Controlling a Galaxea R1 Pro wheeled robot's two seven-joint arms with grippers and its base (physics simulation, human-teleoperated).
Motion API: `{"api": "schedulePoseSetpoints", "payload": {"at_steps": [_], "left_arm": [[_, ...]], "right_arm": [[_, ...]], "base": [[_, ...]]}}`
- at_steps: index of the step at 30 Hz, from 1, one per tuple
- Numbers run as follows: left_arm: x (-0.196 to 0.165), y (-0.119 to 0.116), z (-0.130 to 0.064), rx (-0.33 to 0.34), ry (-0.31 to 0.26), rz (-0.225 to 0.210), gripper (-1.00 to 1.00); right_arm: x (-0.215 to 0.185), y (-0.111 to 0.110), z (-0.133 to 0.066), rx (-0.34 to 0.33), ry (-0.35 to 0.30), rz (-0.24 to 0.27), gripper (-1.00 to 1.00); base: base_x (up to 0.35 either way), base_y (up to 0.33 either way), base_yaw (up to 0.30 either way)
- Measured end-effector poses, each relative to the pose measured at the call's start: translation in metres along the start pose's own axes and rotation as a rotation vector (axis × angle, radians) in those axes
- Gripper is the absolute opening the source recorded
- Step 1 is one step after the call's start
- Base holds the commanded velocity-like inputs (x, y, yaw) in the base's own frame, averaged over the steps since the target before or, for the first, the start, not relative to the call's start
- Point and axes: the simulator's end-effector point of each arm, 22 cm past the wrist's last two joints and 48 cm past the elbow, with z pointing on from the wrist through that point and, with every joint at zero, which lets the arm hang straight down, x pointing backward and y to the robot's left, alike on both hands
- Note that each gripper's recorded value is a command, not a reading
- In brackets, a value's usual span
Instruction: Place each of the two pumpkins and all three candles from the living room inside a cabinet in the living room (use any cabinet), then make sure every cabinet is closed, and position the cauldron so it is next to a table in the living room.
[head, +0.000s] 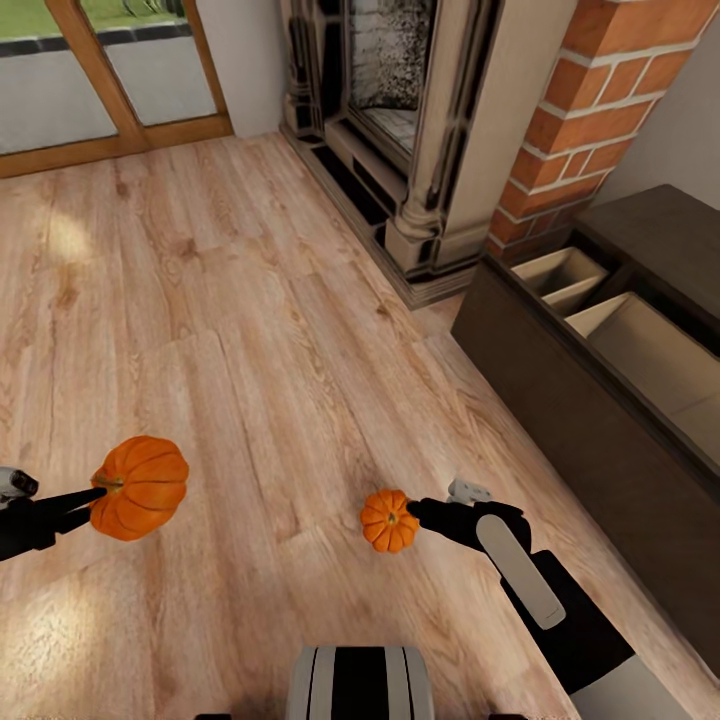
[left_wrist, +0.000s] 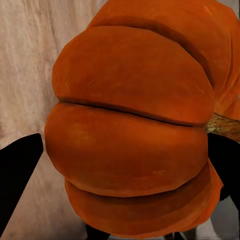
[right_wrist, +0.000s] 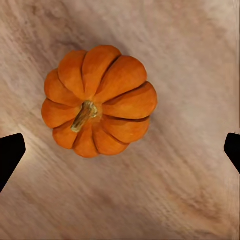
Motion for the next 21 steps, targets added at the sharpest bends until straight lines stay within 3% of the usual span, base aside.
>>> {"api": "schedulePoseSetpoints", "payload": {"at_steps": [9,14,21], "left_arm": [[0.001,-0.009,0.012,0.035,0.046,0.035,-1.00],[-0.003,-0.023,0.020,0.052,0.062,0.083,-1.00],[-0.028,-0.012,0.030,-0.043,0.061,0.151,-1.00]], "right_arm": [[0.012,-0.005,0.015,0.000,0.030,0.013,1.00],[0.012,-0.004,0.016,-0.006,0.029,0.015,1.00],[0.009,0.006,0.014,-0.045,0.022,0.015,1.00]], "base": [[0.000,0.000,0.000],[0.000,0.000,0.000],[0.000,0.000,0.000]]}}
